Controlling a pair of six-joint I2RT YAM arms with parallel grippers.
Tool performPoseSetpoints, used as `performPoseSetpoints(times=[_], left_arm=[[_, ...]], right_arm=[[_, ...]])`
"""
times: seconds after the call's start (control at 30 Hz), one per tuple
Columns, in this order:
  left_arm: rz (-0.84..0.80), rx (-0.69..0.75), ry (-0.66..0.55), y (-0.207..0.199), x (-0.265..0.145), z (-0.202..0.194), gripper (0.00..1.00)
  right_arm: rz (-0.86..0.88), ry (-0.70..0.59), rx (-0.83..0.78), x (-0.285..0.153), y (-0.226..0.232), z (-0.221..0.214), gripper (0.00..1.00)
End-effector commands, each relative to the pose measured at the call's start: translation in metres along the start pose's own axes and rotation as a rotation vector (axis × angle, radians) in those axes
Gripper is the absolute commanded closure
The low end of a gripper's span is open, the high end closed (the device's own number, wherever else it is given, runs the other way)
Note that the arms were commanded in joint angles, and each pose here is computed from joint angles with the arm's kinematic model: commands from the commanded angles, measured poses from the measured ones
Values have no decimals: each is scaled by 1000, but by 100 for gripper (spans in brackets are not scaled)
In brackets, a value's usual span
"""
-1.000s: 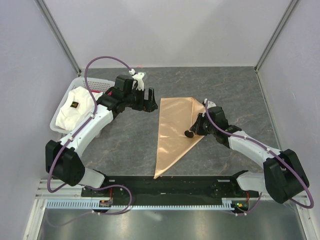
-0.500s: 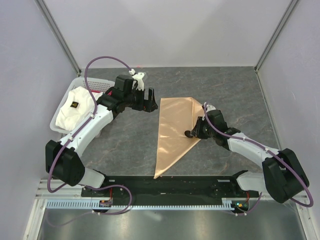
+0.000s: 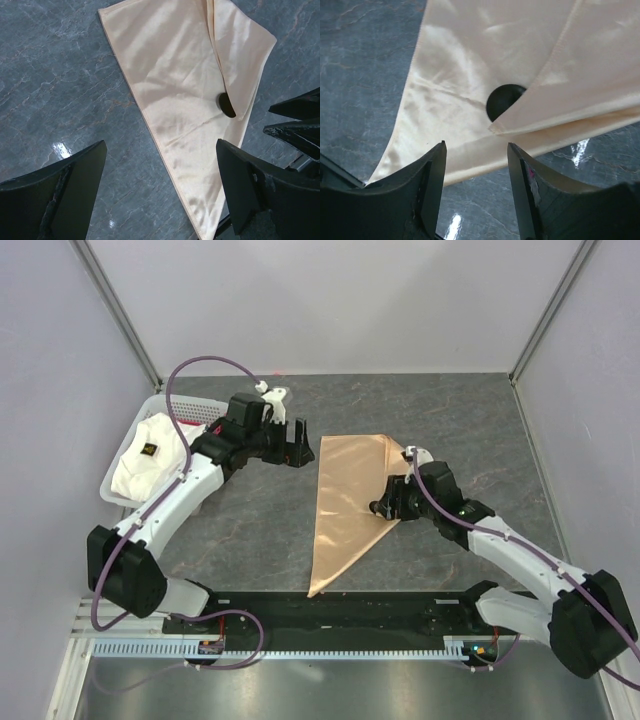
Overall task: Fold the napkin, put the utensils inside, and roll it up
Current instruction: Fold the napkin
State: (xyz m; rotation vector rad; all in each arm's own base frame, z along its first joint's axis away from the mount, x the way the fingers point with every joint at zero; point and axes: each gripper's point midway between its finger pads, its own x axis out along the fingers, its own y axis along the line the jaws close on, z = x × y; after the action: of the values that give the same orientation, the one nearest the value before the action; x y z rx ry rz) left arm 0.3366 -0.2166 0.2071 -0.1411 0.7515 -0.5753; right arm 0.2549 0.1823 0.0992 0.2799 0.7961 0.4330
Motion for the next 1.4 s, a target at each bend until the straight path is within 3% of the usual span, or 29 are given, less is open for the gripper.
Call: performPoseSetpoints(times=[0.0, 0.17, 0.33, 0.57, 0.77, 1.37], left_arm=[[-4, -21, -44, -5, -23, -3, 2], [112, 12, -42, 17, -38, -22, 1], [279, 10, -60, 50, -50, -32, 0], [224, -78, -48, 57, -52, -35, 0], [233, -78, -69, 58, -59, -34, 0], [186, -90, -38, 52, -51, -39, 0]], right_arm=[[87, -15, -106, -14, 33, 8, 40], [140, 13, -220, -15, 69, -11, 39], [186, 24, -413, -18, 134, -44, 39], [326, 118, -687, -26, 229, -120, 41], [281, 213, -792, -11, 233, -168, 42], [137, 160, -853, -2, 219, -189, 42]])
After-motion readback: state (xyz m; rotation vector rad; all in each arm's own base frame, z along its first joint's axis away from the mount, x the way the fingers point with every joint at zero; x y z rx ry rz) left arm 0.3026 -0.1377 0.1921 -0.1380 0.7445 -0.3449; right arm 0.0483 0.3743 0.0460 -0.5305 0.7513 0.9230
